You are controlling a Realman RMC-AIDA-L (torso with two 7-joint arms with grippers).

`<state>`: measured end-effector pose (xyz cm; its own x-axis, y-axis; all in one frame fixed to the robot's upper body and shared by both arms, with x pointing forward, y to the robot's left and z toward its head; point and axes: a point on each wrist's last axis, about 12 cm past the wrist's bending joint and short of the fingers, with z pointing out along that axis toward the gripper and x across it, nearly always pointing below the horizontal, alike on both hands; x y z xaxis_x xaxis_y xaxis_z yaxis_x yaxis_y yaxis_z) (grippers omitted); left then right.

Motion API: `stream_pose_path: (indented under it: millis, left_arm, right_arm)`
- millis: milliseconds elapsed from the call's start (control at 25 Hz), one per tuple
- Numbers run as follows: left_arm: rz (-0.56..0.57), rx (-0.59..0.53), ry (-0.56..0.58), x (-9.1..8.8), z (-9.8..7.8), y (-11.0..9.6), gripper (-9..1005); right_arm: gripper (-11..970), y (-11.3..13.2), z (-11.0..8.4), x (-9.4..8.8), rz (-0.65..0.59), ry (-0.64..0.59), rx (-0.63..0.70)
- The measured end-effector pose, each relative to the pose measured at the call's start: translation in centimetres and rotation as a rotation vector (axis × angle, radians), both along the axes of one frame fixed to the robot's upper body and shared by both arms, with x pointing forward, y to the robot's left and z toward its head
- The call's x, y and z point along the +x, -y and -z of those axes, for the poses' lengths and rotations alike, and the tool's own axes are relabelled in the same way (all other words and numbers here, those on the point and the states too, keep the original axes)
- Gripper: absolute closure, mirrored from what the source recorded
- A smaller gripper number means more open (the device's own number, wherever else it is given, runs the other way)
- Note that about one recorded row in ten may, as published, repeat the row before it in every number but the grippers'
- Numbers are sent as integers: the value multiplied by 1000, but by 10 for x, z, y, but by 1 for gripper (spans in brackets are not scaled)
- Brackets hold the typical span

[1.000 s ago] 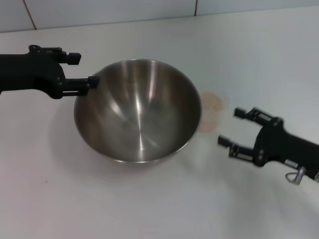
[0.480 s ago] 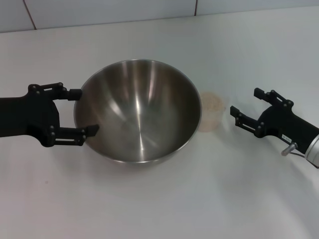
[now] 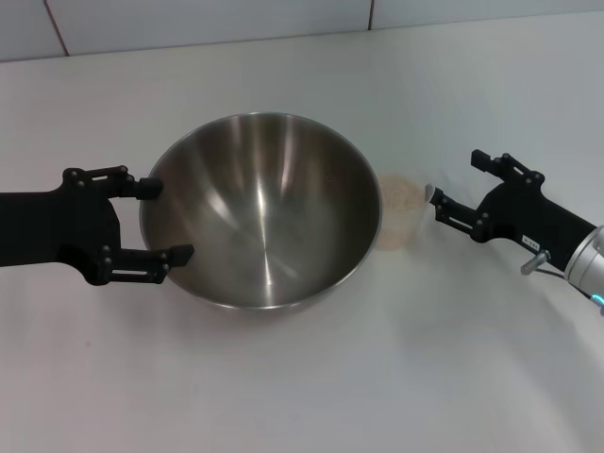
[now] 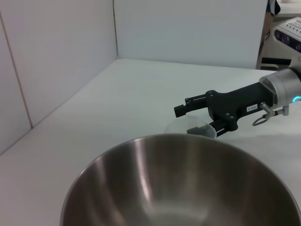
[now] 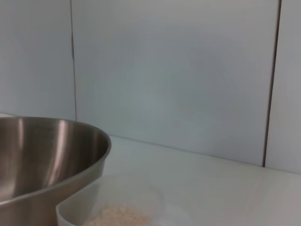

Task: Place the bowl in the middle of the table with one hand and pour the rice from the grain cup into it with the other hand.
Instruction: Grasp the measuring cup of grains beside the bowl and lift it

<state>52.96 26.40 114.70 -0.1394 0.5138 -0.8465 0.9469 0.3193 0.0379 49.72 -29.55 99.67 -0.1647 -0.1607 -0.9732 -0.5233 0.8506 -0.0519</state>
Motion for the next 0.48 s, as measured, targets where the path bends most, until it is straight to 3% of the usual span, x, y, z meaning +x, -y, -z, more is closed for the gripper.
stream_pose_path:
  millis: [480]
  left_arm:
    - [2,3,-1,0,0,0,134]
  right_arm:
    - [158,-8,-5,12,-17,17,2]
